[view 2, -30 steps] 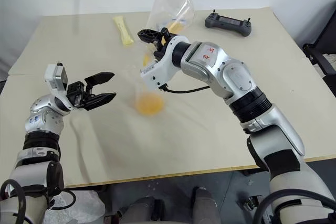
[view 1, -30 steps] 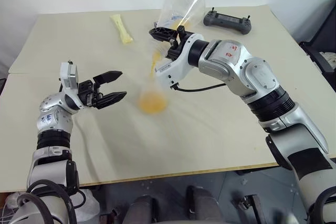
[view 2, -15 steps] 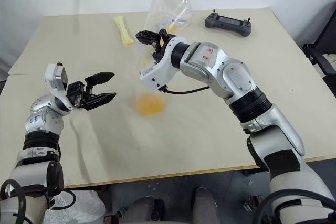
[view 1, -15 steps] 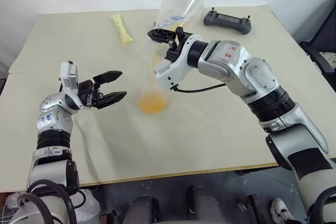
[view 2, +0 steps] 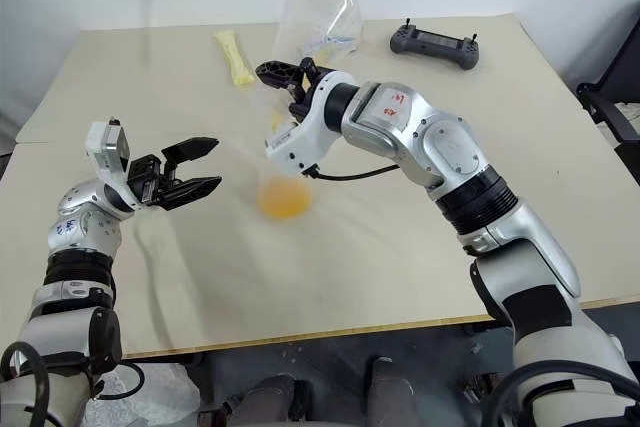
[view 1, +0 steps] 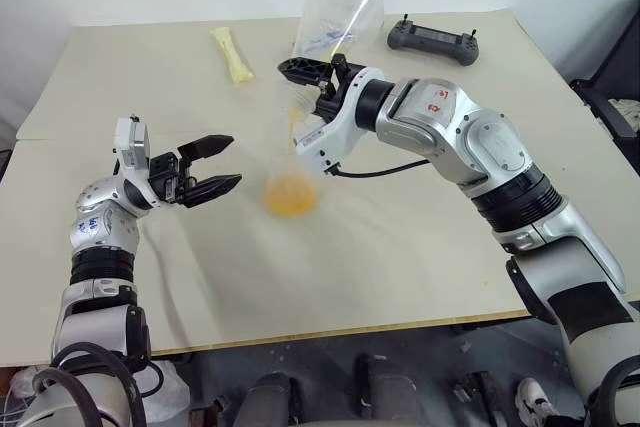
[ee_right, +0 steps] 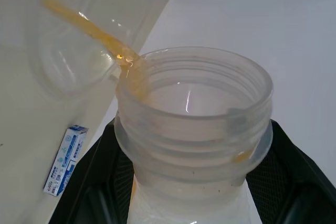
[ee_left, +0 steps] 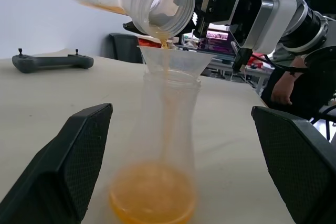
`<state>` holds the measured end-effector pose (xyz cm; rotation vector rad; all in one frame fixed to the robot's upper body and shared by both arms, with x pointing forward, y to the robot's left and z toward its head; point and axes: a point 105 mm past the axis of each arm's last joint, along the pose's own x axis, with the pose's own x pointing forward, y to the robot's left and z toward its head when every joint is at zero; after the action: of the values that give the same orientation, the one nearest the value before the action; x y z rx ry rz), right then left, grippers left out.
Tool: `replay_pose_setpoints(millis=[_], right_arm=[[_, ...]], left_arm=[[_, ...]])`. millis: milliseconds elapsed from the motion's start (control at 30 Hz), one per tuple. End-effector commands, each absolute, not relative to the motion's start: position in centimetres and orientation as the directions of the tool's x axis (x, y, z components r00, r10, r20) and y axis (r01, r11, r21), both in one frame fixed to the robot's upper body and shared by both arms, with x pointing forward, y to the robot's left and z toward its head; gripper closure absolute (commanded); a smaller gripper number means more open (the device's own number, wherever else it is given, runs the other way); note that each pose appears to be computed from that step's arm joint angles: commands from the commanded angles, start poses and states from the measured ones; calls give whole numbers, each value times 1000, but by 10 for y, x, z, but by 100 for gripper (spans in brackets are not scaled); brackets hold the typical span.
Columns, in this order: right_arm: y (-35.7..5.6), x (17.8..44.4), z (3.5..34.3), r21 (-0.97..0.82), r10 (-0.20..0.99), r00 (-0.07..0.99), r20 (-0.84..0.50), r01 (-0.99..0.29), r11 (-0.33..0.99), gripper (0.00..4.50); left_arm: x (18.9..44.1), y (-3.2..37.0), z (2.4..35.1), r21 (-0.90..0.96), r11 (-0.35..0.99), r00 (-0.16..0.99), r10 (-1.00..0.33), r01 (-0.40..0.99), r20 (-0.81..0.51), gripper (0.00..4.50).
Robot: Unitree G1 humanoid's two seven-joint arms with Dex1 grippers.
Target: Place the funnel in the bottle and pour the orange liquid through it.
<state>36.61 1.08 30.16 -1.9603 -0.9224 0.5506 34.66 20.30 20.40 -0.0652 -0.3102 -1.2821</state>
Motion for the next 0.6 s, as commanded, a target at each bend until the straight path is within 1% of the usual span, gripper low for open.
replay_pose_setpoints(millis=[33,600], right_arm=[[16,354,321,-838,810,584,54,467,-281,206],[17,352,319,-834,816,575,53,476,-281,206]], left_arm=[[335,201,218,207,189,132,-956,960,261,0],[335,198,220,213,183,124,-957,960,262,0]])
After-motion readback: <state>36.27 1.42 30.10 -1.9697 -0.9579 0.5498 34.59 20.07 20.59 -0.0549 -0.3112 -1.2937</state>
